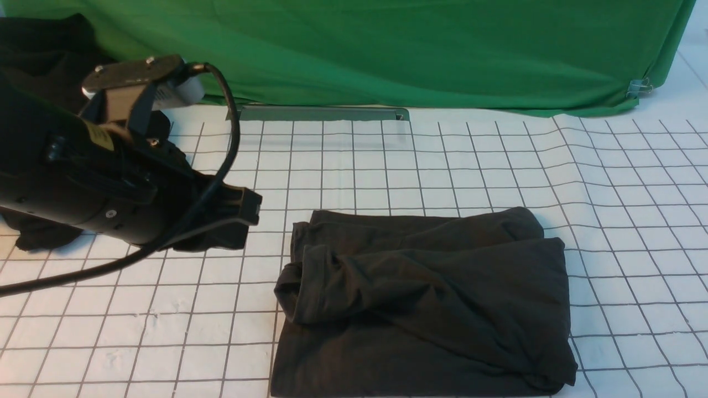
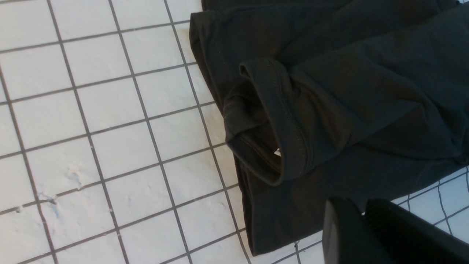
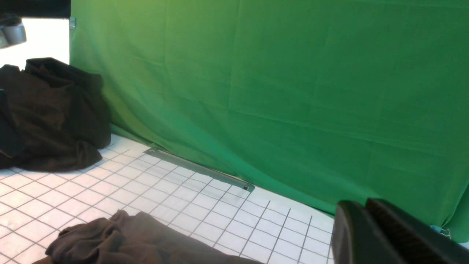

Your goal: Fold a long-sleeved shirt over a white checkered tablecloth.

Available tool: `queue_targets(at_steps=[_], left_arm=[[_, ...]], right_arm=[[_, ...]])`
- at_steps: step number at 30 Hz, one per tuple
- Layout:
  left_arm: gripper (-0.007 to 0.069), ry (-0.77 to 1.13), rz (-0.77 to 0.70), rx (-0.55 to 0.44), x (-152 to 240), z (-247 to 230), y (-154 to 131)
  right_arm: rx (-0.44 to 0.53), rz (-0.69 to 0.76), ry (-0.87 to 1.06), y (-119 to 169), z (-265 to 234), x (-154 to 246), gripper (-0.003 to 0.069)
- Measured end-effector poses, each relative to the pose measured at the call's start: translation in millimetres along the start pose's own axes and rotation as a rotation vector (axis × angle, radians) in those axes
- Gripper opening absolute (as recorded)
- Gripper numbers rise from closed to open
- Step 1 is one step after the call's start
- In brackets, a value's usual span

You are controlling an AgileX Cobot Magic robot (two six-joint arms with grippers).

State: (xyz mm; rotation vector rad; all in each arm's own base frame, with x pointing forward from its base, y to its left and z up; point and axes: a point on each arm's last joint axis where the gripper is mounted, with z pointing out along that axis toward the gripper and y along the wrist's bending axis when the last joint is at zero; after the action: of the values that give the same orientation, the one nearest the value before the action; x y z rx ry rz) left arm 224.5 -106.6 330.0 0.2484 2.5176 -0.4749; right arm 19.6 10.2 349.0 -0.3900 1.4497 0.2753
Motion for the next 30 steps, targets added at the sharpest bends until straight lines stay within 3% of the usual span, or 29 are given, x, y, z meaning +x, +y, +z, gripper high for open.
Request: queue_targets(at_steps=[10, 16, 25, 30], left_arm=[[0.0089, -0.002, 0.017, -0.018, -0.2, 0.0, 1.7], [0.0090, 0.003, 0.018, -0.019, 0.2, 0.0, 1.7], [0.0091, 0.002, 0.018, -0.019, 0.1, 0.0, 1.7], [0.0091, 0.002, 0.016, -0.018, 0.1, 0.0, 1.7]], right_arm=[[0.000, 0.000, 0.004, 0.4, 2.5, 4.7, 0.0065], [0.010, 0.000, 0.034, 3.0, 12.3, 42.8, 0.0071], [0.206, -0.013, 0.243, 0.0, 16.7, 134.2, 0.0086], [0.266, -0.009, 0.306, -2.1, 17.4, 157.8, 0.0099]])
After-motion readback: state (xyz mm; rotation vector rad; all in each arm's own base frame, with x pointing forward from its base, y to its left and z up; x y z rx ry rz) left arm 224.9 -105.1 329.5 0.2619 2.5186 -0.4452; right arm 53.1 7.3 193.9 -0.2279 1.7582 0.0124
